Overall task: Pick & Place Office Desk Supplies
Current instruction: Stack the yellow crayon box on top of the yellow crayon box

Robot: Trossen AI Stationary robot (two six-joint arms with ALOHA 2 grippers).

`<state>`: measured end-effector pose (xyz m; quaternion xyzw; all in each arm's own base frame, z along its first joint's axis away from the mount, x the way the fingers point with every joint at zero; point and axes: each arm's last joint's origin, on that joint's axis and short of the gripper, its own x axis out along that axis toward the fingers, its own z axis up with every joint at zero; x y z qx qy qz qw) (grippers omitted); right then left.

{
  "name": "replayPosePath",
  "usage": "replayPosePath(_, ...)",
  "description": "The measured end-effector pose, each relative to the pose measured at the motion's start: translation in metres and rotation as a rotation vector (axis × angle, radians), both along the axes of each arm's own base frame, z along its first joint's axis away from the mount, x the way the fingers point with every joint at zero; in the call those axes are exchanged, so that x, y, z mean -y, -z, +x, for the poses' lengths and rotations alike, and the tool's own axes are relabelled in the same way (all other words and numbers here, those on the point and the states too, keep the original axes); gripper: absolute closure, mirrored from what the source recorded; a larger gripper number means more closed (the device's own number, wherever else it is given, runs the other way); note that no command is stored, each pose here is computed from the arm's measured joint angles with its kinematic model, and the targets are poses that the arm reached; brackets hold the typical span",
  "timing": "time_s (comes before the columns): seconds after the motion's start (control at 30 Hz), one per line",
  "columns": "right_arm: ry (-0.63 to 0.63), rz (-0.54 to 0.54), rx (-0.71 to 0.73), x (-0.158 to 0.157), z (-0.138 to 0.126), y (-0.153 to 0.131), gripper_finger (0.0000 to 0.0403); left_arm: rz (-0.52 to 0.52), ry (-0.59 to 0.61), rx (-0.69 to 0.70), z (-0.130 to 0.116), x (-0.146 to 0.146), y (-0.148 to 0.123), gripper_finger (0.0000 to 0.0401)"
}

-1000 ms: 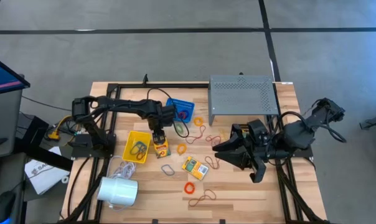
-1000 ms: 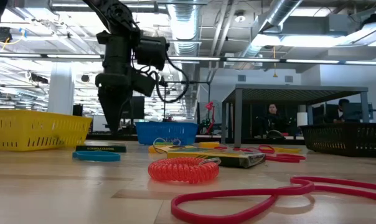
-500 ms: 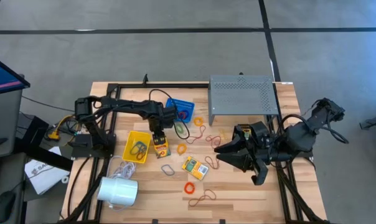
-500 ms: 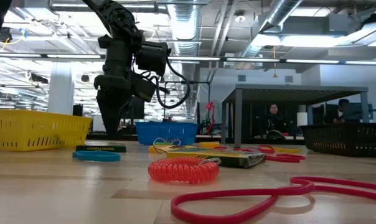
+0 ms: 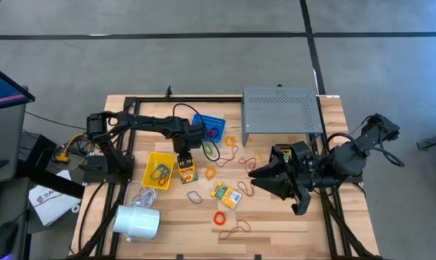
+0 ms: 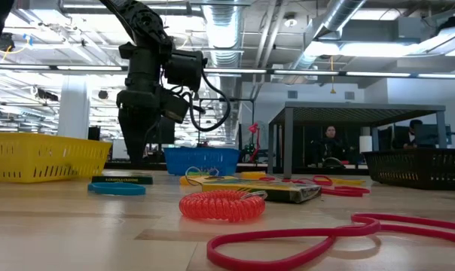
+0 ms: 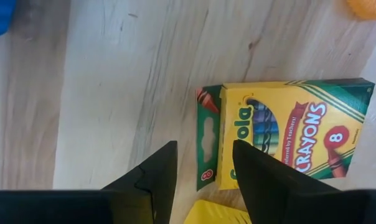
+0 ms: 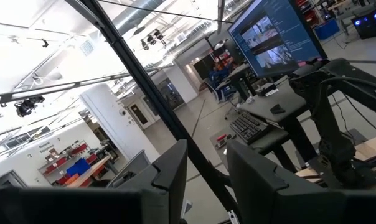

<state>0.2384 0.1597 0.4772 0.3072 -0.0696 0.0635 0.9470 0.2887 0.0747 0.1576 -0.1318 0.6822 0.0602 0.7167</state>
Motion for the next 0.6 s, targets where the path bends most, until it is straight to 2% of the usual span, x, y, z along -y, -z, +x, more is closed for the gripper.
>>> replayPosePath(0.17,0.000,0.000,0.000,0.000,0.000,0.000,0.0291,-0.002,-0.028,-0.002,0.000,0.000,0.000,0.0251)
replayPosePath(0.33,-0.005,0.001,0.002,-0.001,-0.001,0.000,0.0291,-0.016,-0.075,-0.061,0.003,-0.001,0.016,0.0251)
replayPosePath(0.6,0.004,0.010,0.004,-0.005,-0.004,-0.001,0.0291,0.048,-0.084,-0.037,0.004,-0.005,0.013,0.0251)
